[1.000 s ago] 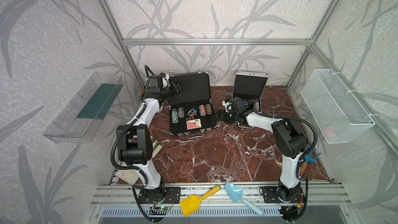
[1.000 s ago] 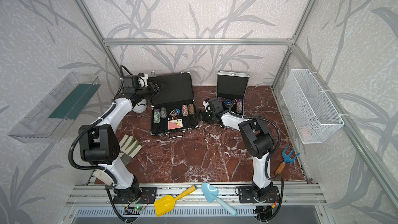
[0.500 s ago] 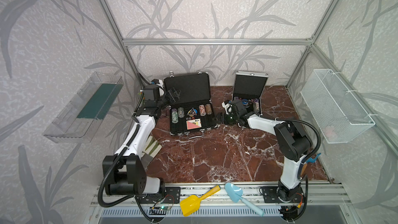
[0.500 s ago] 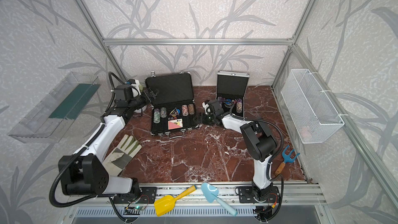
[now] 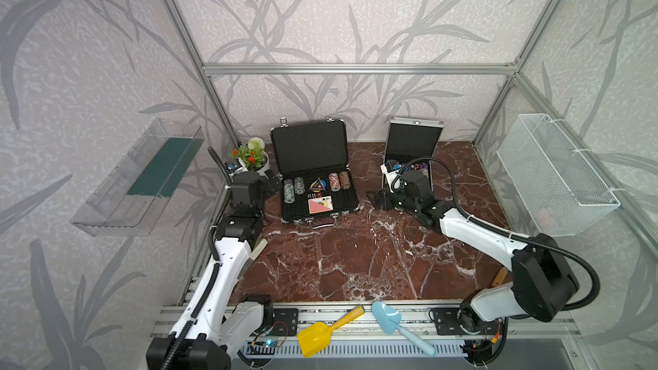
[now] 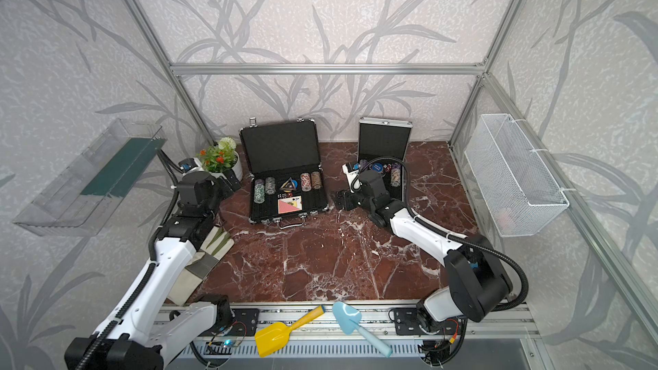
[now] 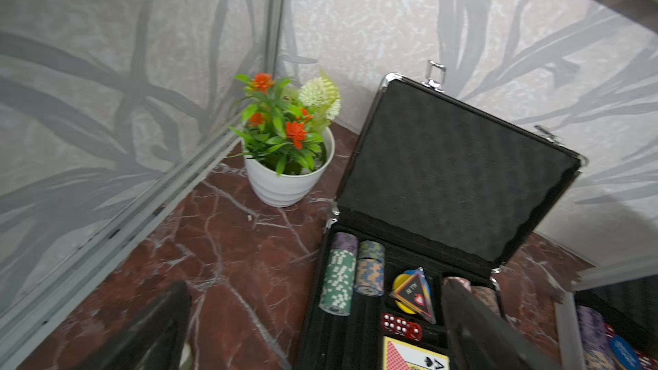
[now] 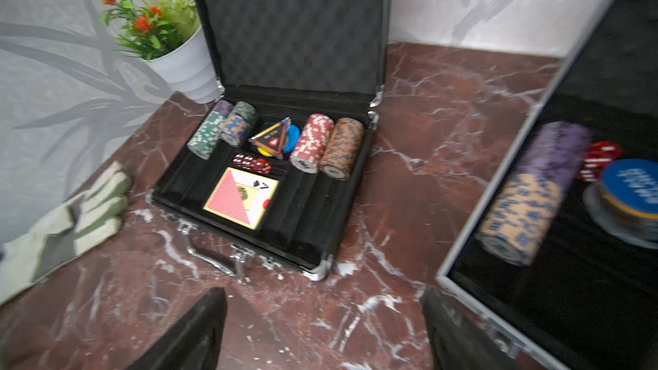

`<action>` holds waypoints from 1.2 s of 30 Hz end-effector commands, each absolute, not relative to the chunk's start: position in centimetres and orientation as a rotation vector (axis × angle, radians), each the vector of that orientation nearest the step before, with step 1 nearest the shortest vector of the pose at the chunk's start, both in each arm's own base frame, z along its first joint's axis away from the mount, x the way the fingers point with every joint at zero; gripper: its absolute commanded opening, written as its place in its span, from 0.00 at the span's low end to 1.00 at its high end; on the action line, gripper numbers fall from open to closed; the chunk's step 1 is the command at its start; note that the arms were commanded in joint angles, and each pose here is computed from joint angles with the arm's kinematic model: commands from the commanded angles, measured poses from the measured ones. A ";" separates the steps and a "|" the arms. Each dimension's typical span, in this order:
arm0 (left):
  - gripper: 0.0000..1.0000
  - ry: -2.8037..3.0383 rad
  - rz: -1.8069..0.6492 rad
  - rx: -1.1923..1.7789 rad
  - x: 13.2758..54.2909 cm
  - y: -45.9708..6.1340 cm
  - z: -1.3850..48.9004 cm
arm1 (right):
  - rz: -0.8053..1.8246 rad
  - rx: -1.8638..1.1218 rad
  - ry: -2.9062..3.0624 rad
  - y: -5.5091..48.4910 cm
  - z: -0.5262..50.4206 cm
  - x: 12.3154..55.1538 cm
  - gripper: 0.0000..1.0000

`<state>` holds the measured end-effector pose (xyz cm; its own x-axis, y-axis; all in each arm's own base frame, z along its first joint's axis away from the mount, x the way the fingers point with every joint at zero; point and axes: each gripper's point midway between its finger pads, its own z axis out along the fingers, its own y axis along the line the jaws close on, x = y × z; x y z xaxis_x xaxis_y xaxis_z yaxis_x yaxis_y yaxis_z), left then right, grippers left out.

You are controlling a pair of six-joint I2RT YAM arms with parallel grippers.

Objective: Open the poker set cases
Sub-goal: Reset both arms

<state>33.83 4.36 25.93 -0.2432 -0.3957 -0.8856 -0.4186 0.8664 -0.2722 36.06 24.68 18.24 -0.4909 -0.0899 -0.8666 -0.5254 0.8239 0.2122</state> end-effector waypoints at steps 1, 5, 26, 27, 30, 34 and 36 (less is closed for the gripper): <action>1.00 1.850 0.215 -0.691 31.7 7.0 24.4 | 0.295 -0.453 1.907 20.8 19.3 36.7 0.93; 0.99 1.850 0.334 -0.748 30.3 8.6 22.1 | 0.043 -0.380 1.856 15.9 18.4 36.3 0.99; 0.99 1.823 0.462 -0.500 32.1 8.5 15.7 | -0.205 -0.150 1.763 4.6 13.1 36.5 0.99; 0.99 1.822 0.460 -0.484 32.4 8.3 15.5 | -0.198 -0.155 1.757 4.6 13.0 36.9 0.99; 1.00 1.801 0.456 -0.444 33.0 8.2 15.0 | -0.198 -0.165 1.762 4.6 12.2 37.8 0.99; 1.00 1.815 0.427 -0.407 33.4 7.7 13.9 | -0.157 -0.164 1.765 4.4 11.3 37.9 0.99; 1.00 1.800 0.400 -0.396 33.5 7.5 13.5 | -0.122 -0.143 1.779 4.0 10.8 38.0 0.99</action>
<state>32.91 7.92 12.64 -0.3155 -0.0844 -0.9452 -0.4984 0.8623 0.0893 37.21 3.95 8.71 -0.2984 -0.2177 -0.9293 -0.0303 0.9753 -0.2188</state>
